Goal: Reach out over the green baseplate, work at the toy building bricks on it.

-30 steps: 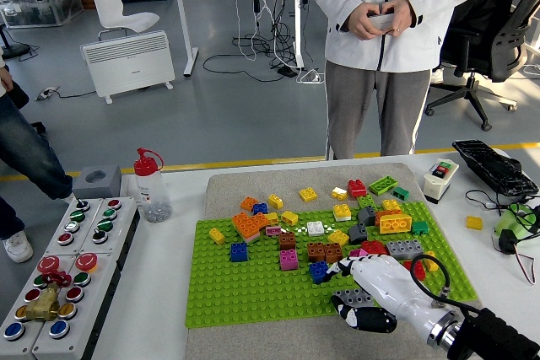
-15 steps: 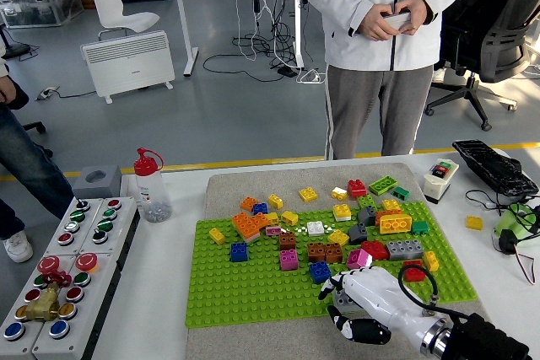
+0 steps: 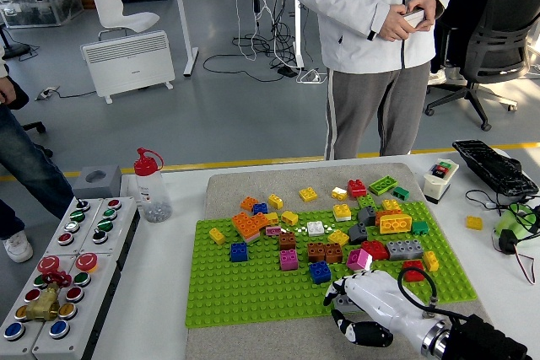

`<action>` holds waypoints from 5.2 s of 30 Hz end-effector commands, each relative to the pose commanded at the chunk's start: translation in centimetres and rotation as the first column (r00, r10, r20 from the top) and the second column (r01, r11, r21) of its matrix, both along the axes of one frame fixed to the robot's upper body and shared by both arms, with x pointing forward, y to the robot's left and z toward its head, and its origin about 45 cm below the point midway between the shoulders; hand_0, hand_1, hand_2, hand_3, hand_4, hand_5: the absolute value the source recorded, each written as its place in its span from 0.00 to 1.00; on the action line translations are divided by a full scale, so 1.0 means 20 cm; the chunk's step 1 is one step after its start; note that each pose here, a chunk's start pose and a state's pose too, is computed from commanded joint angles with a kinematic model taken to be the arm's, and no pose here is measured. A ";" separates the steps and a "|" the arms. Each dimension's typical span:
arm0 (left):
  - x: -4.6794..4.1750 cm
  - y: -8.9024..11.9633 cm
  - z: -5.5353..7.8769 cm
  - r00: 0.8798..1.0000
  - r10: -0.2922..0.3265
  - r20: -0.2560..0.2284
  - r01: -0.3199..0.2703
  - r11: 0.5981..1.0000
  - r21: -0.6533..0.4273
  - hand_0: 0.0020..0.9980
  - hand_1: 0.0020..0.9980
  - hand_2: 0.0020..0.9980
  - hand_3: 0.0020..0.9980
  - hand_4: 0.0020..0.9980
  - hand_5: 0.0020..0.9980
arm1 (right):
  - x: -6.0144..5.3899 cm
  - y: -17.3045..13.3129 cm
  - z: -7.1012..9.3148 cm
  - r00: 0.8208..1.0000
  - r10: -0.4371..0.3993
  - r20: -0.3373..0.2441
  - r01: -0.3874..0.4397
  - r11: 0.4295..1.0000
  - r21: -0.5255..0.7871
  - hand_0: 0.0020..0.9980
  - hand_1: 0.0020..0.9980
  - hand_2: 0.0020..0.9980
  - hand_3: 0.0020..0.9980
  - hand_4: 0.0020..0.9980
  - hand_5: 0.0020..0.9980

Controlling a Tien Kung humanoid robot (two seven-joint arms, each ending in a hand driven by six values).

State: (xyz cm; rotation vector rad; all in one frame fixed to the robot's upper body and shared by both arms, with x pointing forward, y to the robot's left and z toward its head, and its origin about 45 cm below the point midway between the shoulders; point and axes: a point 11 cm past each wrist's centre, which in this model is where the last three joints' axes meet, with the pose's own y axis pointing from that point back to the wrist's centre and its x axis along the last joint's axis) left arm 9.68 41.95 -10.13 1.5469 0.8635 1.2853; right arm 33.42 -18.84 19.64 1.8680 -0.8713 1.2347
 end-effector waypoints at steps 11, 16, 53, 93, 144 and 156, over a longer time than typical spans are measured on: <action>0.003 0.00 0.00 1.000 0.000 0.001 0.000 1.000 0.000 0.68 0.69 0.66 0.61 0.35 1.00 | 0.00 0.01 -0.02 1.000 0.005 -0.013 -0.005 1.000 -0.011 0.63 0.67 0.64 0.60 0.44 0.25; 0.004 0.00 0.00 1.000 0.000 0.001 0.000 1.000 0.000 0.68 0.69 0.66 0.61 0.35 1.00 | 0.00 0.02 -0.04 1.000 0.006 -0.020 -0.006 1.000 -0.014 0.63 0.67 0.64 0.60 0.44 0.25; -0.011 -0.01 0.00 1.000 -0.001 -0.006 0.001 1.000 -0.003 0.68 0.69 0.66 0.61 0.35 1.00 | 0.00 0.02 -0.05 1.000 0.000 -0.026 0.000 1.000 -0.012 0.61 0.65 0.64 0.60 0.44 0.24; -0.002 0.00 0.00 1.000 0.004 -0.002 -0.004 1.000 -0.004 0.68 0.69 0.66 0.61 0.35 1.00 | 0.26 -0.45 0.05 0.927 -0.335 0.170 0.360 0.921 -0.149 0.54 0.63 0.68 0.79 0.68 0.14; 0.001 -0.01 0.00 1.000 0.004 0.000 -0.004 1.000 -0.006 0.68 0.69 0.66 0.61 0.35 1.00 | 0.26 -0.49 0.00 0.933 -0.328 0.150 0.360 0.881 -0.309 0.37 0.27 0.33 0.65 0.72 0.21; 0.007 -0.01 0.00 1.000 0.003 0.002 -0.003 1.000 -0.006 0.68 0.69 0.66 0.61 0.35 1.00 | 0.27 -0.50 -0.01 0.933 -0.332 0.141 0.360 0.875 -0.325 0.36 0.25 0.32 0.63 0.70 0.21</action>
